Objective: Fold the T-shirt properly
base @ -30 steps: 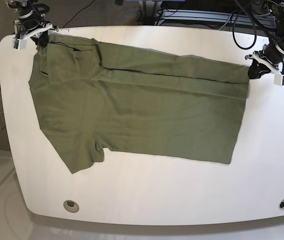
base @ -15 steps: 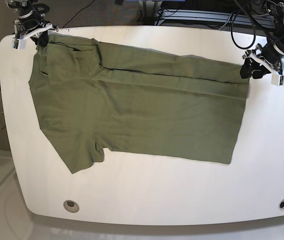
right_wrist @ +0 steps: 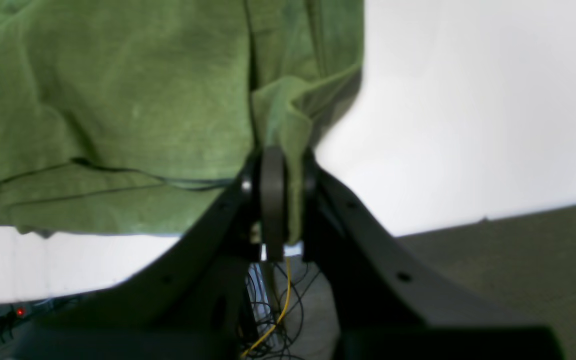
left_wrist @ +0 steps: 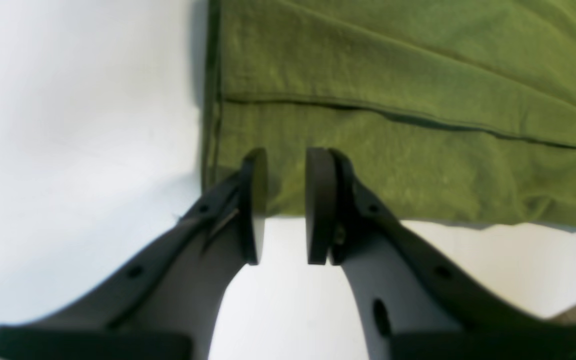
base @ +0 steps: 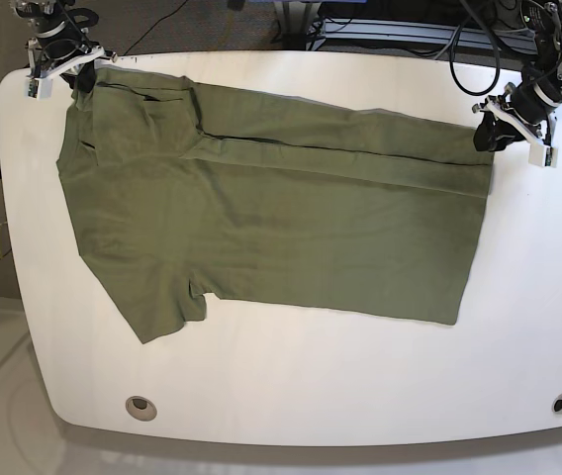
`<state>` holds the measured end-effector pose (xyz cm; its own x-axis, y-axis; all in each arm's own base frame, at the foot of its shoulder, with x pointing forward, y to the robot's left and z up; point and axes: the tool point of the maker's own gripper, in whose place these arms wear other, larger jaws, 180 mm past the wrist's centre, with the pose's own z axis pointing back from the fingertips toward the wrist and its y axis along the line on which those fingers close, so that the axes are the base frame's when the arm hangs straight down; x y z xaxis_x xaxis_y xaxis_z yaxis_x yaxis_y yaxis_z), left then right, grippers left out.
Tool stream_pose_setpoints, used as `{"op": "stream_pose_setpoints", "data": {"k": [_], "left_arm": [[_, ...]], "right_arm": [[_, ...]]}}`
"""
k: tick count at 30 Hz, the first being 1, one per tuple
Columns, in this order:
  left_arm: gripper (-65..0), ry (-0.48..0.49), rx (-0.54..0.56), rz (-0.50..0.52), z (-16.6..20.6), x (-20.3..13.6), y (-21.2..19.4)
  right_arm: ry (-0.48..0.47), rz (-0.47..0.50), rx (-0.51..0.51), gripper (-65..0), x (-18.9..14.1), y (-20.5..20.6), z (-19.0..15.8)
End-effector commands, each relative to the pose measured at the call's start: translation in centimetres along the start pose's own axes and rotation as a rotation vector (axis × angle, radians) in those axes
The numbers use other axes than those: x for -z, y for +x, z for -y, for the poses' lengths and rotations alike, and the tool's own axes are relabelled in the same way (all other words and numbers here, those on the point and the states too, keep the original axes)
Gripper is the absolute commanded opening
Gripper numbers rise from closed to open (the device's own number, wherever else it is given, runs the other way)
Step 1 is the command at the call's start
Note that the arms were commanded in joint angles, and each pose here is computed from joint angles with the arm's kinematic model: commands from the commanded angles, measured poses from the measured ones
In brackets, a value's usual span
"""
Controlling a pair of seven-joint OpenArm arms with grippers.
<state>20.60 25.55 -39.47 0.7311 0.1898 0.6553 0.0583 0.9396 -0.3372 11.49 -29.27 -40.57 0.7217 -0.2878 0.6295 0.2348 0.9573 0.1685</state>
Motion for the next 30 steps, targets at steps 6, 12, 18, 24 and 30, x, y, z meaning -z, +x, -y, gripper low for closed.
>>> {"op": "stream_pose_setpoints", "data": {"k": [6, 12, 18, 24, 30], "left_arm": [[-47.7, -0.008, 0.017, 0.073, 0.4, -0.1, 2.0], [-33.2, -0.009, 0.007, 0.065, 0.4, 0.2, 1.7], [-31.7, -0.026, 0.009, 0.057, 0.9, 0.6, 1.4], [-38.1, -0.043, -0.001, 0.080, 1.3, 0.9, 1.8], [-48.4, -0.040, 0.002, 0.073, 1.2, 1.0, 1.9]], "right_arm": [[0.001, 0.030, -0.014, -65.0, -0.1, 1.0, 0.1], [0.000, 0.028, -0.008, -65.0, -0.1, 0.9, 0.2], [0.001, 0.030, -0.008, -65.0, -0.1, 0.9, 0.2], [0.002, 0.042, -0.009, -65.0, -0.1, 1.3, 0.2], [0.002, 0.042, -0.008, -65.0, -0.2, 1.3, 0.2]]}}
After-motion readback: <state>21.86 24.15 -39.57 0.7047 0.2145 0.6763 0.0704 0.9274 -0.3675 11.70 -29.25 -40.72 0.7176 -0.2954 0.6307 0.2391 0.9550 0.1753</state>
